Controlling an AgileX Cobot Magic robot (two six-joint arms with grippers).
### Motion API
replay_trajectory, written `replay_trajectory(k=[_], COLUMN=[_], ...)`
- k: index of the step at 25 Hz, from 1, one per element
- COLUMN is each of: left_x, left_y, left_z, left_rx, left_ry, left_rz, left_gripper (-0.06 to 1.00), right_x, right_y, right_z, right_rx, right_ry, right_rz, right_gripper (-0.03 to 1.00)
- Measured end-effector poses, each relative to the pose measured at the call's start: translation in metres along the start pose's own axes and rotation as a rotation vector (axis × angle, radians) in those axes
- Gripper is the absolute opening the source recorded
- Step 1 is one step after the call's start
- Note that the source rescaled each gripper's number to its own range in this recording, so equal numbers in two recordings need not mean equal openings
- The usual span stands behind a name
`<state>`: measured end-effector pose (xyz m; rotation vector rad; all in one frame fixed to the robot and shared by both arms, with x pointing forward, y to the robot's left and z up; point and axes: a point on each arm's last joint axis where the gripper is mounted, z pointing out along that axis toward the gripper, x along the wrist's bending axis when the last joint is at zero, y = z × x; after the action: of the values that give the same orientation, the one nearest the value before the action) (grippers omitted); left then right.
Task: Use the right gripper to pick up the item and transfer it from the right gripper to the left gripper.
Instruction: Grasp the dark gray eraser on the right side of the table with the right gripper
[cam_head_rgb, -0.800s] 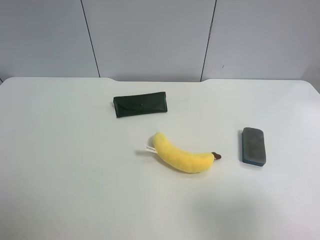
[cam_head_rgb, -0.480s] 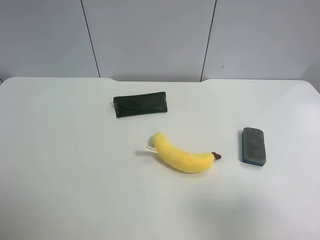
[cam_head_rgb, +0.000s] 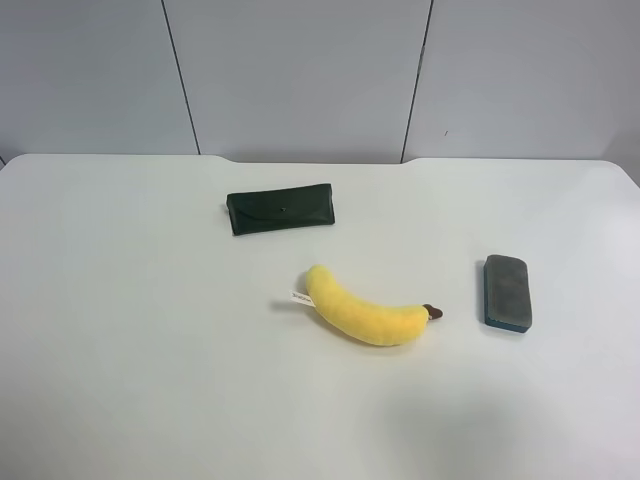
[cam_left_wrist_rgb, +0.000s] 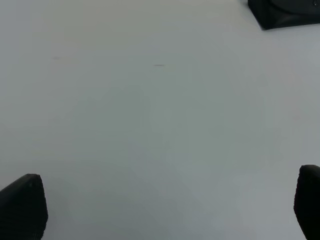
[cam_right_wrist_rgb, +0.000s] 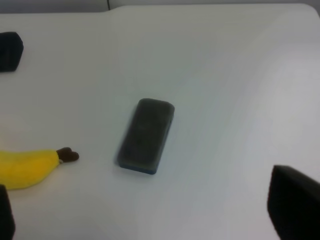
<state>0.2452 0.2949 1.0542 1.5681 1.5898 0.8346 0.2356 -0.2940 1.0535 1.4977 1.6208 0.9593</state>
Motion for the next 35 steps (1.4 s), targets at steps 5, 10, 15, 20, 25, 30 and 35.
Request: replay_trajectory(k=[5, 10, 15, 20, 25, 30, 35], left_x=[0.0, 0.0, 0.0, 0.0, 0.0, 0.0, 0.0], left_y=[0.0, 0.0, 0.0, 0.0, 0.0, 0.0, 0.0], left_z=[0.0, 0.0, 0.0, 0.0, 0.0, 0.0, 0.0], left_rx=[0.0, 0.0, 0.0, 0.0, 0.0, 0.0, 0.0], left_ry=[0.0, 0.0, 0.0, 0.0, 0.0, 0.0, 0.0], left_rz=[0.0, 0.0, 0.0, 0.0, 0.0, 0.0, 0.0], left_gripper=[1.0, 1.0, 1.0, 1.0, 1.0, 1.0, 1.0], right_x=[0.0, -0.002, -0.003, -0.003, -0.004, -0.005, -0.005], right_y=[0.003, 0.027, 0.058, 0.073, 0.073, 0.067, 0.065], right_z=[0.007, 0.016, 0.032, 0.064, 0.105, 0.144, 0.183], right_rx=[0.058, 0.185, 0.247, 0.376, 0.548, 0.694, 0.823], right_ry=[0.003, 0.011, 0.035, 0.035, 0.03, 0.025, 0.022], right_rz=[0.003, 0.01, 0.03, 0.065, 0.091, 0.101, 0.105], right_gripper=[1.0, 1.0, 1.0, 1.0, 1.0, 1.0, 1.0])
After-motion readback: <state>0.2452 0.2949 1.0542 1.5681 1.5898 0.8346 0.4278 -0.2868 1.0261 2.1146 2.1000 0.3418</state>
